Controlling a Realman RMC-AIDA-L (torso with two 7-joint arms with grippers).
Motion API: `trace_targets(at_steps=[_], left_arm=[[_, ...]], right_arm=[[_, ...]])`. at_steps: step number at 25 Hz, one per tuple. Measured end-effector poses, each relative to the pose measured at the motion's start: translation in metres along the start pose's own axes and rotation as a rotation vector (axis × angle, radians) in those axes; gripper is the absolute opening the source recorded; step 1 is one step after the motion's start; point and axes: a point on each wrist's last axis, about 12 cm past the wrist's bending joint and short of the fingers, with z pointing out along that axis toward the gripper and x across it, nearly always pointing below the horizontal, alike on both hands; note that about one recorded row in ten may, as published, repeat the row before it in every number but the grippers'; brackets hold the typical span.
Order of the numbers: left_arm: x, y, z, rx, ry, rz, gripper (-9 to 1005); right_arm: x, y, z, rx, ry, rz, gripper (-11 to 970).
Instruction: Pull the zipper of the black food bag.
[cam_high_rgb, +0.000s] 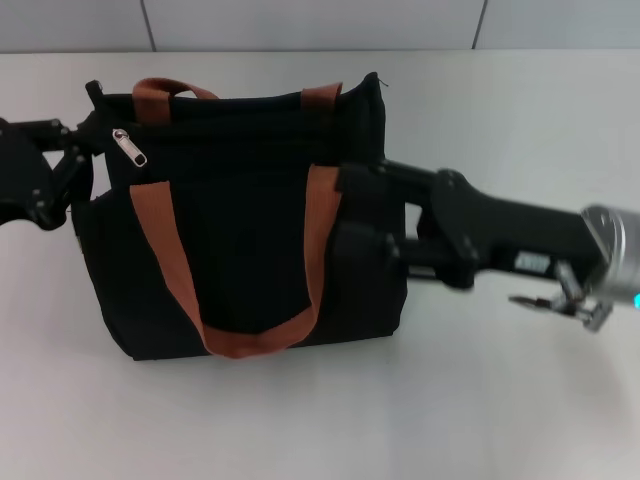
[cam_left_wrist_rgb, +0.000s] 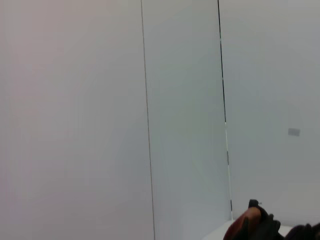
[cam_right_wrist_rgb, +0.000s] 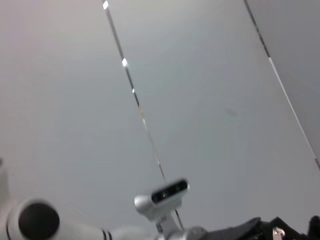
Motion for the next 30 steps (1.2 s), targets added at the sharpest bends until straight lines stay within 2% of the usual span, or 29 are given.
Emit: trace_targets(at_steps=[1,3,5,7,11,13,15,16,17,18,19,21,30], left_arm=[[0.000,0.000,0.000,0.000,0.000,0.000,27],[-0.001,0.001,0.003,0.005,-0.007,0.003,21],[-0.002,0.001,0.005,0.004,-0.007,0.004,21],[-0.002,0.002,0.005,0.003,-0.006,0.005,22],[-0.002,0.001,0.005,0.005,-0.008,0.004,22],[-0.002,0.002,0.005,0.004,-0.008,0.002,23],[-0.002,0.002,0.005,0.003,-0.008,0.000,23],[-0.002,0.002,0.005,0.002,-0.008,-0.002,23],[-0.002,0.002,0.005,0.002,-0.008,-0.002,23],[-0.002,0.002,0.005,0.001,-0.009,-0.003,24],[-0.002,0.002,0.005,0.001,-0.009,-0.003,24],[-0.002,0.002,0.004,0.002,-0.010,-0.005,24],[-0.001,0.000,0.004,0.005,-0.018,-0.006,26]], right_arm=[[0.000,0.000,0.000,0.000,0.000,0.000,762],[-0.024,-0.016,0.017,-0.009,0.042,0.124,762],[-0.040,-0.026,0.028,0.007,0.080,0.158,762],[-0.044,-0.029,0.030,0.012,0.088,0.166,762],[-0.069,-0.038,0.056,-0.008,0.182,0.173,763],[-0.074,-0.039,0.062,-0.015,0.209,0.181,763],[-0.080,-0.040,0.073,-0.018,0.255,0.209,725],[-0.087,-0.043,0.086,-0.006,0.303,0.260,703],[-0.087,-0.043,0.086,-0.006,0.303,0.260,681],[-0.092,-0.045,0.096,0.016,0.349,0.314,659],[-0.092,-0.045,0.096,0.016,0.349,0.314,638],[-0.099,-0.048,0.110,0.044,0.427,0.372,594],[-0.108,-0.053,0.135,0.114,0.522,0.421,346]])
